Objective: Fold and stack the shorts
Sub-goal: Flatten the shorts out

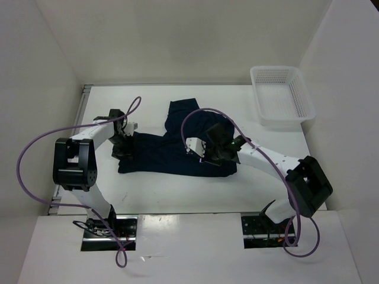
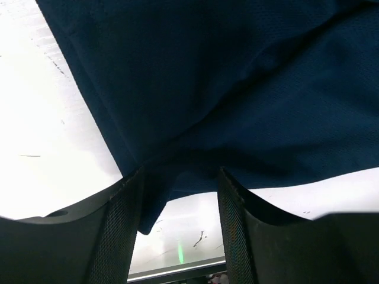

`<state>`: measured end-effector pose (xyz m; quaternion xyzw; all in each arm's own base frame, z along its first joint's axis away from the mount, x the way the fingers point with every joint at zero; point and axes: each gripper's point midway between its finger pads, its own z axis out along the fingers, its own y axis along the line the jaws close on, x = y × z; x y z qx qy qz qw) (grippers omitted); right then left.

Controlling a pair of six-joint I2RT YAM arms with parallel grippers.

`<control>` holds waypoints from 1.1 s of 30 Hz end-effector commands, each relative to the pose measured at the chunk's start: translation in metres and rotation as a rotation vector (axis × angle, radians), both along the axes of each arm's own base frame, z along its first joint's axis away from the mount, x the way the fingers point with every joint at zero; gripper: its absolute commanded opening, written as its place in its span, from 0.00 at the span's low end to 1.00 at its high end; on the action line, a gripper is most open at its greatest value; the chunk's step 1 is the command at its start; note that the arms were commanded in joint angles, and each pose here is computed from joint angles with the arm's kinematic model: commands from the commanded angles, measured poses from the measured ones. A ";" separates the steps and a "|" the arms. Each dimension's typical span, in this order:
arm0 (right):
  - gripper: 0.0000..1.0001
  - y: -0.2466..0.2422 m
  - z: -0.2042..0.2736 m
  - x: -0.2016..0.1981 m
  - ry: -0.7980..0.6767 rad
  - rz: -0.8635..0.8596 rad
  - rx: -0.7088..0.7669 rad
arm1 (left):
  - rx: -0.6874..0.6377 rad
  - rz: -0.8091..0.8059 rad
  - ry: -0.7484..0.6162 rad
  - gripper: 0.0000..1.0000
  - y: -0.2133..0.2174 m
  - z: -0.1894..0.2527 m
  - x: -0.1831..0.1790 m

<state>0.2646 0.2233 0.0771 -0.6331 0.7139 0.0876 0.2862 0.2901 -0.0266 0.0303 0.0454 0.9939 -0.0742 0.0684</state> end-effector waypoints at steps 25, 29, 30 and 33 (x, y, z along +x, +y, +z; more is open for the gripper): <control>0.01 -0.011 -0.016 -0.002 -0.067 0.029 -0.034 | 0.207 -0.115 0.181 0.46 0.018 0.017 -0.140; 0.01 -0.005 -0.001 0.004 -0.079 -0.039 0.021 | 0.215 -0.121 0.153 0.47 0.017 0.020 -0.132; 0.01 -0.005 0.002 0.003 -0.077 -0.054 0.034 | 0.195 -0.117 0.098 0.47 0.012 0.029 -0.115; 0.01 0.004 0.008 0.005 -0.059 -0.093 0.089 | 0.092 -0.081 -0.031 0.47 -0.003 0.050 -0.075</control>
